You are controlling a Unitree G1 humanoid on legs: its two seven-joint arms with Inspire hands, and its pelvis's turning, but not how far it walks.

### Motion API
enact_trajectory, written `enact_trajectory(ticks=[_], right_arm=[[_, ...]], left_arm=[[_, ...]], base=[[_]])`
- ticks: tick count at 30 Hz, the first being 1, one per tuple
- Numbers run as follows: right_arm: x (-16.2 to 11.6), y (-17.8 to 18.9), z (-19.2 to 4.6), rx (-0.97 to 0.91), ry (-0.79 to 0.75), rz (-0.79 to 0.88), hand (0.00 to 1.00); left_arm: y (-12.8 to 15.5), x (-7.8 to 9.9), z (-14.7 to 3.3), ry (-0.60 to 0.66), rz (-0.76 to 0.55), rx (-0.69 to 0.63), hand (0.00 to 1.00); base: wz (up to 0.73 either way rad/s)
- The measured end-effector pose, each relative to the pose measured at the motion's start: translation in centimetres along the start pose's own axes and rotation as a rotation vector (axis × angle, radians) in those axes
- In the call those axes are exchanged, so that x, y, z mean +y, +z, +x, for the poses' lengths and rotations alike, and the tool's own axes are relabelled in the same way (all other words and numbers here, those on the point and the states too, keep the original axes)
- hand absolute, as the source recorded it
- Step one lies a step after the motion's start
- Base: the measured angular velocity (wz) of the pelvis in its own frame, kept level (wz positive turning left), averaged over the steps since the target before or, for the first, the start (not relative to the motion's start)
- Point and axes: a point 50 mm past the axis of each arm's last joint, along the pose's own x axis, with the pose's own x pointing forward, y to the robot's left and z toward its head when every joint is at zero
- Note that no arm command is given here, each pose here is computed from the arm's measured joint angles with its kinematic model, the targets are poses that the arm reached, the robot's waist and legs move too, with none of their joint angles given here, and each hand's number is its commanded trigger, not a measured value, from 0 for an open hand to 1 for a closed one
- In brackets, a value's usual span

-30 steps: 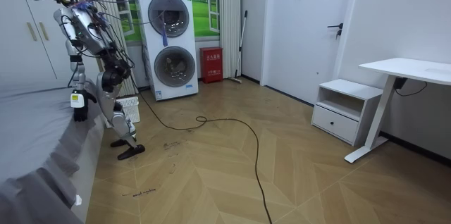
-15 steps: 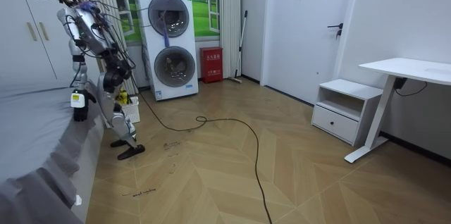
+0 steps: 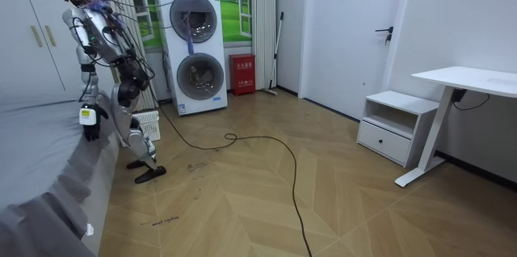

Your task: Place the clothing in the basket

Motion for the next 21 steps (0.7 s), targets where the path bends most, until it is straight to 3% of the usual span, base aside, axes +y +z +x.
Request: enact_trajectory(ticks=[4, 12, 15, 21], right_arm=[[0.0, -2.0, -0.5, 0.037, 0.021, -0.019, 0.00], [-0.6, -6.2, -2.1, 0.124, 0.053, -0.014, 0.00], [-1.2, -8.7, -3.3, 0.174, 0.080, -0.010, 0.00], [1.9, -14.3, -7.7, 0.312, 0.282, -0.024, 0.00]], left_arm=[[0.1, 1.1, 0.0, 0.023, 0.013, -0.002, 0.00], [-1.1, 1.6, -0.4, 0.035, 0.015, 0.028, 0.00], [-1.7, 1.5, -0.5, 0.034, 0.061, 0.038, 0.00], [-3.1, 0.0, -0.8, 0.000, 0.129, 0.083, 0.00]], base=[[0.03], [0.13], [0.42], [0.42]])
